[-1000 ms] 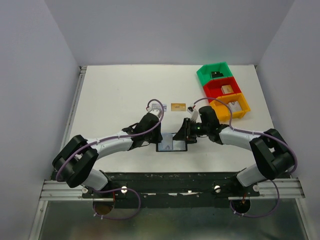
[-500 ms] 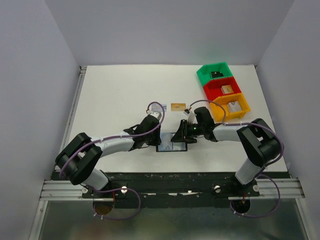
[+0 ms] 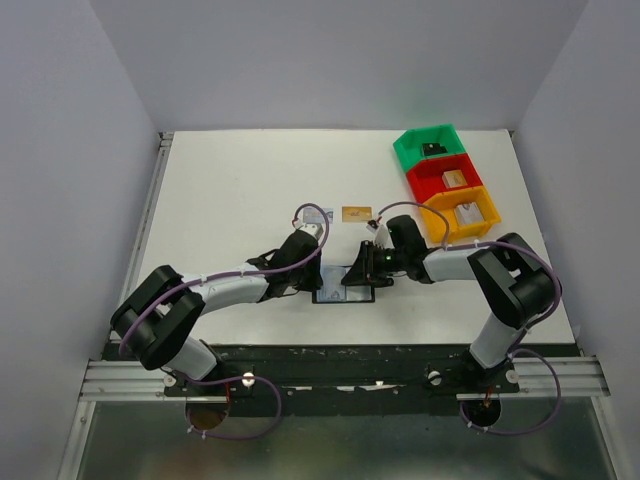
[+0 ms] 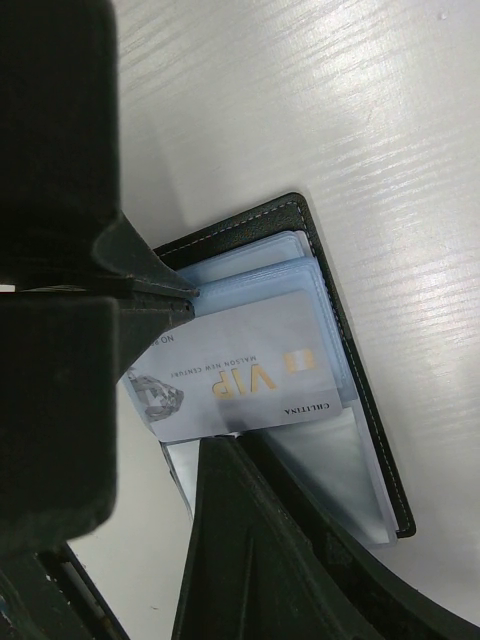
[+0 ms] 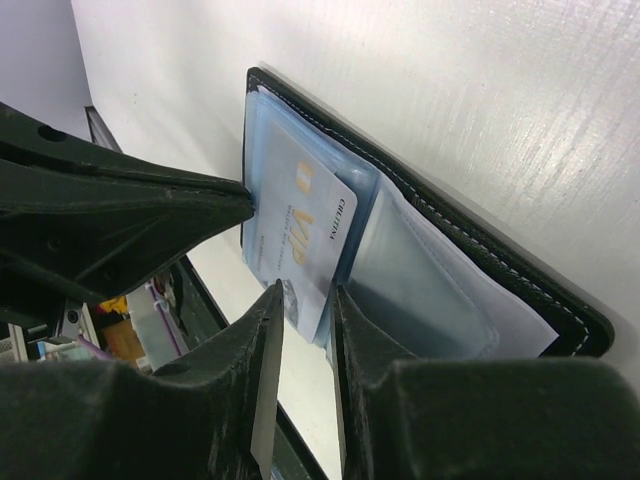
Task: Take the credit cards out of the card holder
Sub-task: Remove the credit card from the card holder.
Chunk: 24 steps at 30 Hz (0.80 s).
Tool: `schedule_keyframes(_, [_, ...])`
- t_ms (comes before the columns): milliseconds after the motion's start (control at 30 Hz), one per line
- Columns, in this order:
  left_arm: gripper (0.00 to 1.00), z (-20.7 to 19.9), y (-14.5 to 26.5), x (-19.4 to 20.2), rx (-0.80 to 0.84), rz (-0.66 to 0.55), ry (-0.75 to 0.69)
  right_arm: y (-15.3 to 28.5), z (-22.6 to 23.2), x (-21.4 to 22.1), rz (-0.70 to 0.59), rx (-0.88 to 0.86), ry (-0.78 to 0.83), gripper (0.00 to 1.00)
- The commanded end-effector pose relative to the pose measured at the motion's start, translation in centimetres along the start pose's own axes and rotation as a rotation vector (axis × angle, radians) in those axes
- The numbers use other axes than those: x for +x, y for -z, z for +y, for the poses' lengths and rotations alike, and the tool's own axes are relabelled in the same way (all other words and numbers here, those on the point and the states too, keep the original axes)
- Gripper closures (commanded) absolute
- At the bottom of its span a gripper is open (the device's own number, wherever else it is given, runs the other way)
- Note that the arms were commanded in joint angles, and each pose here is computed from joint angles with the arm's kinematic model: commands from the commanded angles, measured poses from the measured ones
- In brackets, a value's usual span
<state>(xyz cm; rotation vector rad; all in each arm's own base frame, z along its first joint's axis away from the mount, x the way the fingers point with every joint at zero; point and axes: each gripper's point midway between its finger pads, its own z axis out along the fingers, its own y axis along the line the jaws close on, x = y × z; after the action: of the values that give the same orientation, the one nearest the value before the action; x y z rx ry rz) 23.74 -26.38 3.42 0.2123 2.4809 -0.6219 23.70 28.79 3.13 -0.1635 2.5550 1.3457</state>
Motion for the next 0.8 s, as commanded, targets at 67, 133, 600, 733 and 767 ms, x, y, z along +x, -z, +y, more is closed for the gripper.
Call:
schedule_keyframes(67, [0.97, 0.9, -0.4, 0.7, -0.030, 0.012, 0.012, -0.5, 0.4, -0.5, 0.001, -0.031, 0.017, 0.68])
schedule_keyframes(133, [0.97, 0.9, -0.5, 0.8, -0.033, 0.017, 0.011, -0.7, 0.3, -0.4, 0.006, -0.027, 0.013, 0.68])
schedule_keyframes(600, [0.98, 1.2, -0.7, 1.5, -0.037, 0.041, 0.011, -0.9, 1.1, -0.5, 0.004, -0.072, 0.009, 0.69])
schedule_keyframes(733, [0.98, 1.2, -0.7, 1.6, -0.034, 0.045, 0.011, -0.9, 1.7, -0.7, -0.002, -0.113, 0.003, 0.70])
schedule_keyframes(767, [0.98, 1.3, -0.8, 1.7, -0.035, 0.047, 0.011, -0.9, 1.8, -0.8, -0.003, -0.122, 0.001, 0.70])
